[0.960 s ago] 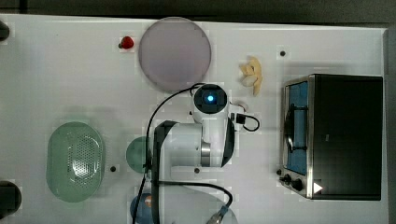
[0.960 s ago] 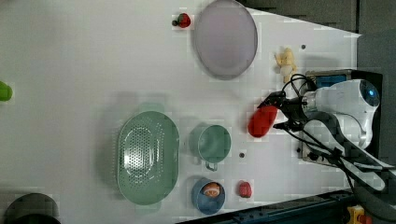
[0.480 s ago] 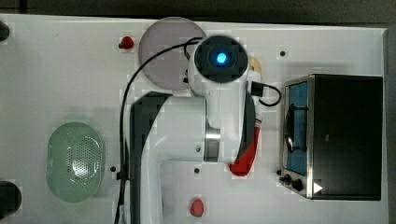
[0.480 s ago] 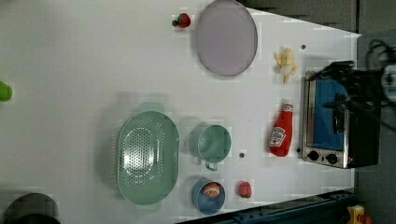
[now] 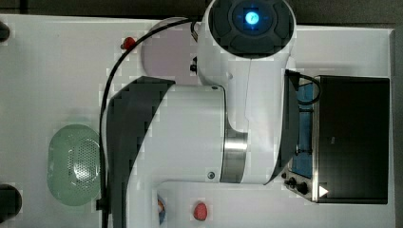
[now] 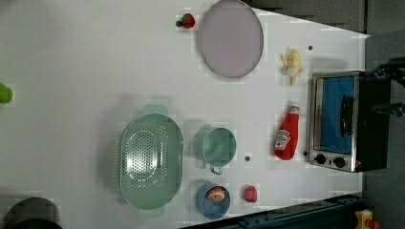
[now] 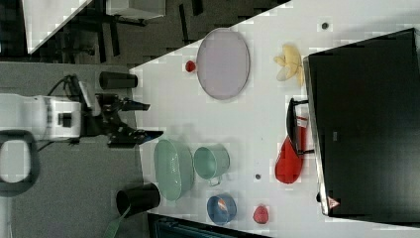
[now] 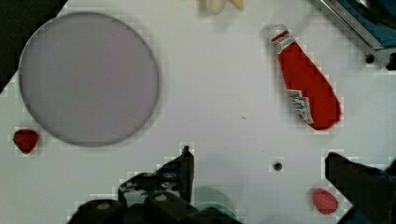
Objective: Pick Ketchup from oven and place it on table.
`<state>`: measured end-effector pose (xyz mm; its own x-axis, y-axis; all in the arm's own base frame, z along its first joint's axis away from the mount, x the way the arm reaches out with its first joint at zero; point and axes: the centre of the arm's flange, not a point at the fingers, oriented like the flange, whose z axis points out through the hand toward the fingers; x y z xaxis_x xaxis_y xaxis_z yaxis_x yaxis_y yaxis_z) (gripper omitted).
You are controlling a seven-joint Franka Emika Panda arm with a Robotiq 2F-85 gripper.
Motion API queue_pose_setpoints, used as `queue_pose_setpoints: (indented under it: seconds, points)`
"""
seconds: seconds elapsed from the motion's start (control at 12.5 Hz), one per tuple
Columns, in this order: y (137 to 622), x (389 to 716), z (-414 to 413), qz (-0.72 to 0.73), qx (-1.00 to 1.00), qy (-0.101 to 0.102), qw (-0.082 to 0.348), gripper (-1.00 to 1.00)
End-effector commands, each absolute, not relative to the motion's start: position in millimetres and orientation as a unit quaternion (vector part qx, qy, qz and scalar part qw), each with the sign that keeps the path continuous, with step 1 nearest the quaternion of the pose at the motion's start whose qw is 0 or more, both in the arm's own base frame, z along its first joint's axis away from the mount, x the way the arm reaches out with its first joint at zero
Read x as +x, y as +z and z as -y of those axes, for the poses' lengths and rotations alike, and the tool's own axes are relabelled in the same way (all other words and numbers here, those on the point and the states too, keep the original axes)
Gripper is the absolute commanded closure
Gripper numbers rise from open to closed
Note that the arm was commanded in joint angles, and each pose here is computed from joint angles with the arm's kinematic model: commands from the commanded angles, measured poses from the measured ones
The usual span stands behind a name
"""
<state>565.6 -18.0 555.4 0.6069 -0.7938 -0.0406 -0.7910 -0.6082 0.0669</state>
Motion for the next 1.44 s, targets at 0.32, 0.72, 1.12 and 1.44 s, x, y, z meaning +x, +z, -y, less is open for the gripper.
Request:
queue_pose_setpoints:
  seconds: [0.32, 0.72, 1.12, 1.44]
  points:
    - [589.4, 560.8, 14.5, 0.452, 0.892, -0.025, 0.009, -1.0]
    - [583.0, 561.3, 14.3, 0.452, 0.892, -0.03, 0.012, -1.0]
    - [583.0, 561.3, 14.3, 0.452, 0.892, -0.03, 0.012, -1.0]
    - [583.0, 561.3, 14.3, 0.452, 0.892, -0.03, 0.012, -1.0]
